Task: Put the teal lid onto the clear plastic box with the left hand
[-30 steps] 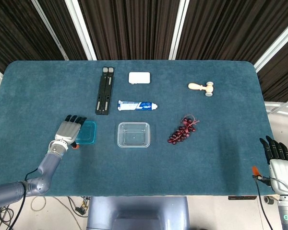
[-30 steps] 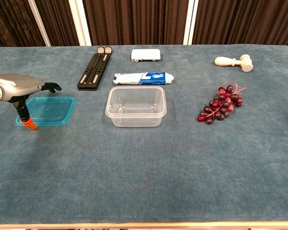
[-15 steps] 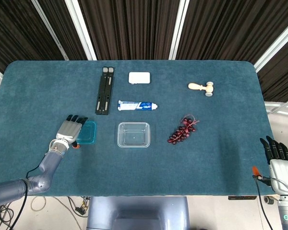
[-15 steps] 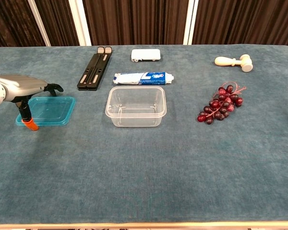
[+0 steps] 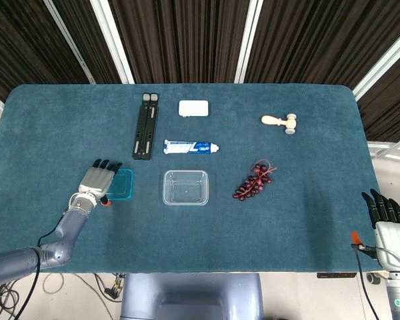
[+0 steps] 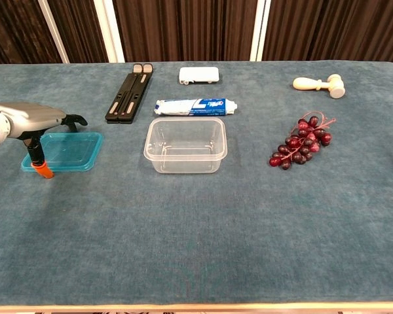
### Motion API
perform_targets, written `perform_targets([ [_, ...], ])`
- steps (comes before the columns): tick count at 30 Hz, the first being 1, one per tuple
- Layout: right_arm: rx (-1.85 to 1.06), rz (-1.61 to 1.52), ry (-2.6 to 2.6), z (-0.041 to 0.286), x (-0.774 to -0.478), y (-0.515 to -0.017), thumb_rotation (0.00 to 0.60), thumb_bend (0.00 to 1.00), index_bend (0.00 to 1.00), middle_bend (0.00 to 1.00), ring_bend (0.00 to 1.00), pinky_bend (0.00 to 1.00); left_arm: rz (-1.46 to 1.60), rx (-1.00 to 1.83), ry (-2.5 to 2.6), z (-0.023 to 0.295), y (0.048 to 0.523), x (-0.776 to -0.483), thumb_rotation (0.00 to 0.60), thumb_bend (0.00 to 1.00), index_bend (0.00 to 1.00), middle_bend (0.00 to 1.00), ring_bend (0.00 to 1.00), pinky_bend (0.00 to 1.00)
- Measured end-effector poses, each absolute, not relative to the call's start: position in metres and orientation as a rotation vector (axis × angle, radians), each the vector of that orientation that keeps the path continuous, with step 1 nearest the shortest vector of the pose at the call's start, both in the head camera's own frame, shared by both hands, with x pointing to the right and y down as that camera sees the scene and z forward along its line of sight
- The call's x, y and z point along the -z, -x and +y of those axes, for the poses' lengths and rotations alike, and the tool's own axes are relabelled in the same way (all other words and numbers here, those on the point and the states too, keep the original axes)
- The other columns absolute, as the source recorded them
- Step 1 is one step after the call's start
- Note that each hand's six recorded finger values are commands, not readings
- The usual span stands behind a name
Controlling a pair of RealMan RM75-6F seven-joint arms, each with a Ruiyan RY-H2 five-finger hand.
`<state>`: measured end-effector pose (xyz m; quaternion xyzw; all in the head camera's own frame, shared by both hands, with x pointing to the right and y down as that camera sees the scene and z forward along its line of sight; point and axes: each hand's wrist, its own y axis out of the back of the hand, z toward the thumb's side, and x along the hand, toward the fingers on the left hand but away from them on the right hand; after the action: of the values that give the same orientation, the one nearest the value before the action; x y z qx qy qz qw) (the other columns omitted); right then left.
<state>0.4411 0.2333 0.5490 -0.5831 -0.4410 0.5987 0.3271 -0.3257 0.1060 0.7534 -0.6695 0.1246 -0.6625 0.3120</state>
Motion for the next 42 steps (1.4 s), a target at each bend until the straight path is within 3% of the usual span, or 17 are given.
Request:
perform_targets([
  [11, -1.571, -1.158, 1.527, 0.233, -0.549, -0.441, 0.6, 0.36, 0.05, 0.0, 0.0, 0.0, 0.388, 1.71, 1.782, 0.102, 0.322, -0.746, 0.6, 0.16, 0.05, 0.41, 0.03, 0.0],
  [28, -1.572, -1.162, 1.522, 0.233, -0.549, -0.442, 0.6, 0.36, 0.05, 0.0, 0.0, 0.0, 0.507, 1.706, 1.845, 0.092, 0.327, -0.728, 0.6, 0.18, 0.08, 0.42, 0.03, 0.0],
  [36, -1.576, -1.163, 1.525, 0.233, -0.549, -0.442, 0.6, 0.36, 0.05, 0.0, 0.0, 0.0, 0.566, 1.659, 1.859, 0.082, 0.324, -0.704, 0.6, 0.17, 0.09, 0.41, 0.03, 0.0],
  [42, -1.574, -1.166, 1.524, 0.233, -0.549, -0.442, 0.6, 0.36, 0.05, 0.0, 0.0, 0.0, 0.568, 1.57, 1.876, 0.072, 0.294, -0.678, 0.6, 0.17, 0.08, 0.4, 0.03, 0.0],
])
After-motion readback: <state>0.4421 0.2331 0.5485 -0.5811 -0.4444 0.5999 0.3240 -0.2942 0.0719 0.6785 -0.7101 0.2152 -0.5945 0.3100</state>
